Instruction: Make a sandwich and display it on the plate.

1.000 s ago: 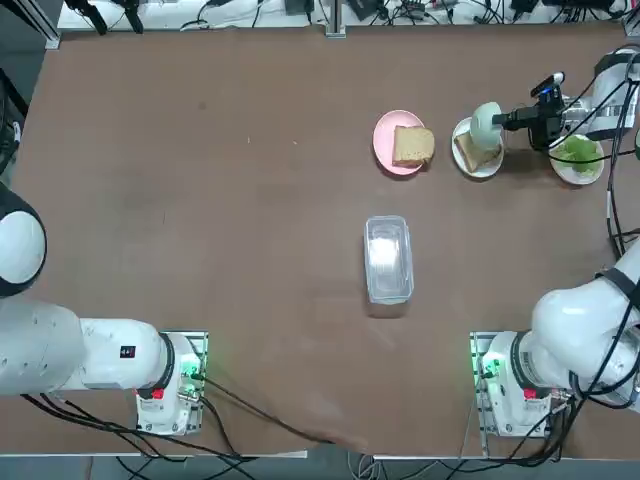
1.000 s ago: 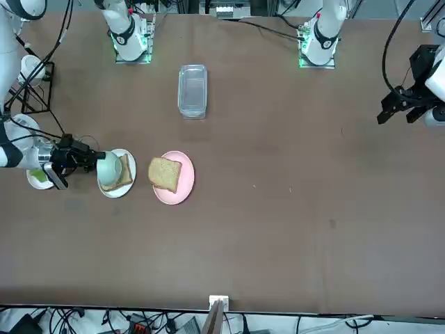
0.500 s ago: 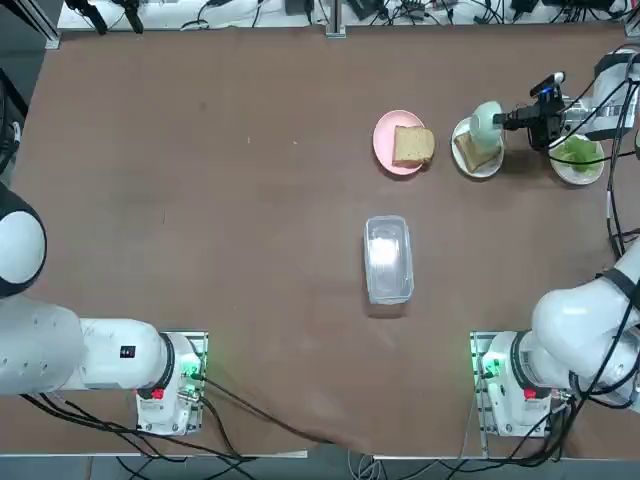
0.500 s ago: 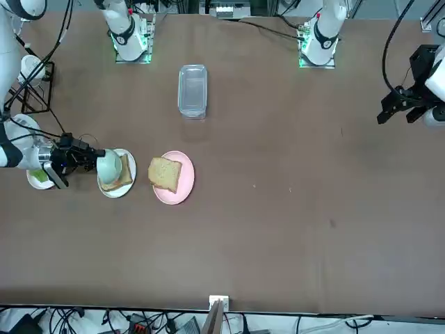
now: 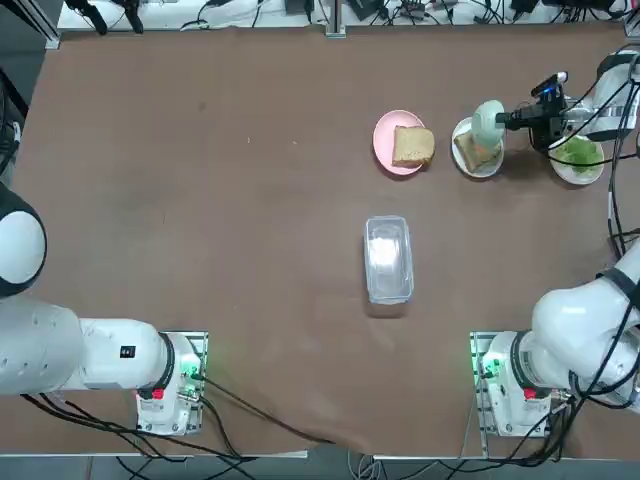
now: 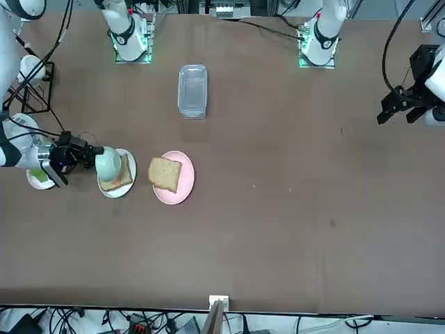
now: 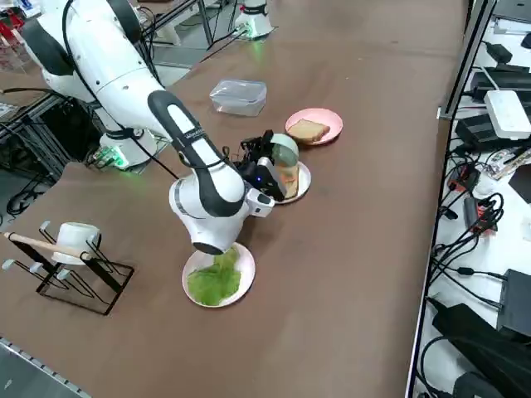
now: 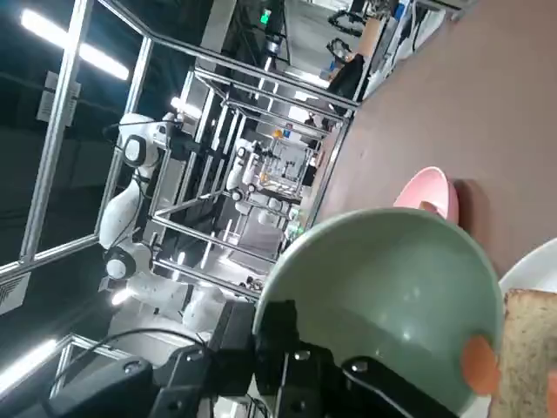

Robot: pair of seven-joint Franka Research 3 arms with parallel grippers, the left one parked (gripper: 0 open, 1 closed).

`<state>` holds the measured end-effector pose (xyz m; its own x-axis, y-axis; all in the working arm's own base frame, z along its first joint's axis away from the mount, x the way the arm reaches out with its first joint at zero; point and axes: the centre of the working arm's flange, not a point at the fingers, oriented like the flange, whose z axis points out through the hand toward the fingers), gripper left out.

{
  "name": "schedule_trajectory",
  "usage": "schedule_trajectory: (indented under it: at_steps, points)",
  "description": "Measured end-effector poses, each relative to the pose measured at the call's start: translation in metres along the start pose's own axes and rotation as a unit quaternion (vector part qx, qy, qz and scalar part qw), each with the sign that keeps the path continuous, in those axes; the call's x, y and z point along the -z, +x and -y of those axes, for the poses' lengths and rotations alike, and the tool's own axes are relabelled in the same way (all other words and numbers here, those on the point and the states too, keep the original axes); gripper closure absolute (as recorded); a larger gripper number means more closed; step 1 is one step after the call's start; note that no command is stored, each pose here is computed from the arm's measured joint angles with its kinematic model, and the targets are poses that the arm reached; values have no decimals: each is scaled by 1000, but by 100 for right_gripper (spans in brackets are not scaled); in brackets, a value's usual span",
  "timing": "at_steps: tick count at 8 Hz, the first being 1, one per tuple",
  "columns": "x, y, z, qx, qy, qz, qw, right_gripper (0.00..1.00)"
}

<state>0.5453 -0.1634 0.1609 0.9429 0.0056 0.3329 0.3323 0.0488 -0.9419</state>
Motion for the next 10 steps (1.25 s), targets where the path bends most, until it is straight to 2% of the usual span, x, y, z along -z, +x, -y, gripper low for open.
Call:
schedule_trajectory:
  at_steps: [7, 9, 10]
  points:
    - [7, 1, 2, -1, 1, -9, 1000, 96]
    - [14, 19, 13, -15, -13, 0, 1000, 96]
    - [21, 32, 24, -23, -29, 15, 999, 96]
